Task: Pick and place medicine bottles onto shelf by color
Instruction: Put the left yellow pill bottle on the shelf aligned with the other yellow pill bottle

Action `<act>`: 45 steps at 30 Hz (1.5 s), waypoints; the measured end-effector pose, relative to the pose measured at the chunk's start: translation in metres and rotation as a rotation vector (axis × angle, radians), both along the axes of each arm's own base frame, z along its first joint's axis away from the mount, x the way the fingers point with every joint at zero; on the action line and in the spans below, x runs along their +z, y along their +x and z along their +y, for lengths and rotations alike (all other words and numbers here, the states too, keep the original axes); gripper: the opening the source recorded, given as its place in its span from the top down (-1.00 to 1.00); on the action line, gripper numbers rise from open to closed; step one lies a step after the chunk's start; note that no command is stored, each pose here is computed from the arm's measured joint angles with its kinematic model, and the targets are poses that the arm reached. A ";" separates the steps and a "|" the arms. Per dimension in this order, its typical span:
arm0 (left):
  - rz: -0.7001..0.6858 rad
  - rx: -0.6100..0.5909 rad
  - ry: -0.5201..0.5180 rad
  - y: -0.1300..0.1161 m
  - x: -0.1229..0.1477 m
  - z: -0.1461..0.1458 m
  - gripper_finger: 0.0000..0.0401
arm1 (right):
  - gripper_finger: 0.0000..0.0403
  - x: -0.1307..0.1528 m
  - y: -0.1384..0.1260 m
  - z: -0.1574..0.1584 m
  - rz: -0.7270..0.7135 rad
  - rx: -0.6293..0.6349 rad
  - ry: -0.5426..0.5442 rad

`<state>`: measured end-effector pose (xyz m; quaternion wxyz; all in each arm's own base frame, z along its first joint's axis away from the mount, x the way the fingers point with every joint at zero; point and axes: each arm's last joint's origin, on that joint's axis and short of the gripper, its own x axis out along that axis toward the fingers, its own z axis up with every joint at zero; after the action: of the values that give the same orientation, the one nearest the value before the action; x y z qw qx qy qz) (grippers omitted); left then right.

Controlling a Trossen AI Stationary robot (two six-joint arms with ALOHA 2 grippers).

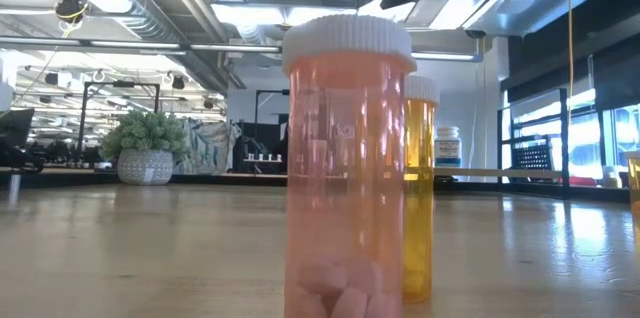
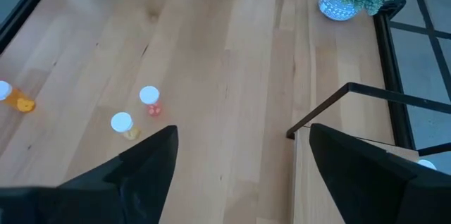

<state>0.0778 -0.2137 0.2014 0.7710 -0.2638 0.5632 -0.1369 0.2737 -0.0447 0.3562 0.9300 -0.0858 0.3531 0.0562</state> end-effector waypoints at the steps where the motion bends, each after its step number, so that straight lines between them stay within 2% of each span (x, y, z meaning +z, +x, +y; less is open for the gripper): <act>1: 0.004 0.003 0.007 0.000 -0.002 -0.001 -0.15 | -0.60 0.000 0.000 0.000 0.000 0.000 0.000; 9: 0.030 0.000 0.067 0.003 -0.020 -0.010 -0.15 | -0.60 0.000 0.000 0.000 0.000 0.000 0.000; 16: 0.035 0.003 0.075 0.005 -0.027 -0.015 -0.15 | -0.60 0.000 0.000 0.000 0.000 0.000 0.000; 22: 0.055 0.044 0.049 0.005 -0.026 -0.016 -0.15 | -0.60 0.000 0.000 0.000 0.000 0.000 -0.001; 45: 0.050 0.043 0.033 0.006 -0.025 -0.017 -0.14 | -0.60 0.000 0.000 0.000 0.000 0.000 0.000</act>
<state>0.0839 -0.2312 0.1760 0.7638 -0.2665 0.5785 -0.1044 0.2738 -0.0446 0.3560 0.9299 -0.0859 0.3531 0.0562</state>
